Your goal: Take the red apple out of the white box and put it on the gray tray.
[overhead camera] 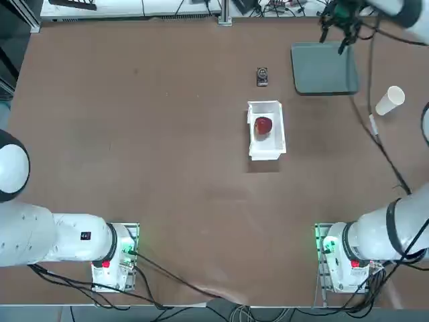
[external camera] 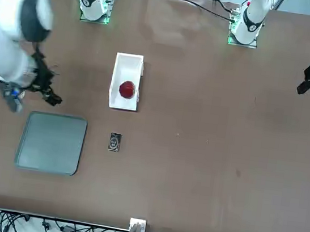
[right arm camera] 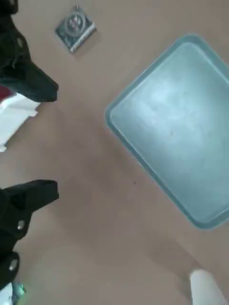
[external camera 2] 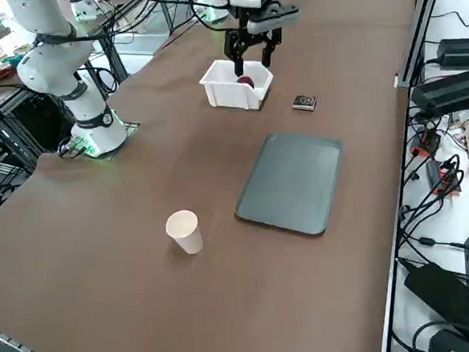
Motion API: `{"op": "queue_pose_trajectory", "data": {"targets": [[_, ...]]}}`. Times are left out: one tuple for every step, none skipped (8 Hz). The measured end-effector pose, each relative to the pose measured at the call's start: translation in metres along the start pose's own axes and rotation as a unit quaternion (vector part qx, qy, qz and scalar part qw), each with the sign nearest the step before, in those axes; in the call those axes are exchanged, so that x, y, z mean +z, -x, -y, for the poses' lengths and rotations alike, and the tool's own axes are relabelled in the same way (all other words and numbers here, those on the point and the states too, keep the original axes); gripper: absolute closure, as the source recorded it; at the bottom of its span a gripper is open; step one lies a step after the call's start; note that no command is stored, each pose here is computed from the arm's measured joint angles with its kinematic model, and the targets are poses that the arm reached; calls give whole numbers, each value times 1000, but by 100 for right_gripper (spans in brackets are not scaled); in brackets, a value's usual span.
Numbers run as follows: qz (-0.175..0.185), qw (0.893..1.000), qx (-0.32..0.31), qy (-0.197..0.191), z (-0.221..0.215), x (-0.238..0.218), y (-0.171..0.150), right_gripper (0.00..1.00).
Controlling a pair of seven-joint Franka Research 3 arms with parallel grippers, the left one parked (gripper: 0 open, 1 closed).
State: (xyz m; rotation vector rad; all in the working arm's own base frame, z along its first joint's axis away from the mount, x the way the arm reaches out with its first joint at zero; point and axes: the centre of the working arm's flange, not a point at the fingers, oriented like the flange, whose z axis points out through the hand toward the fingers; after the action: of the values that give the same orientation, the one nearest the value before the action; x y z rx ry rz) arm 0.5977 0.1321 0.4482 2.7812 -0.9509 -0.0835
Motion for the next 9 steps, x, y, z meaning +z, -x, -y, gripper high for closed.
{"op": "queue_pose_trajectory", "data": {"targets": [[-50,997,-26,50,31,10,49,0],[-75,994,-22,72,49,17,86,0],[-83,994,-8,74,53,18,97,0],[-76,995,21,65,51,15,95,0],[-58,995,70,42,50,12,94,0],[-42,991,123,15,54,8,94,0],[-27,984,177,-9,59,6,97,0],[-10,974,222,-29,65,5,101,0],[14,962,268,-47,70,8,105,0]]}}
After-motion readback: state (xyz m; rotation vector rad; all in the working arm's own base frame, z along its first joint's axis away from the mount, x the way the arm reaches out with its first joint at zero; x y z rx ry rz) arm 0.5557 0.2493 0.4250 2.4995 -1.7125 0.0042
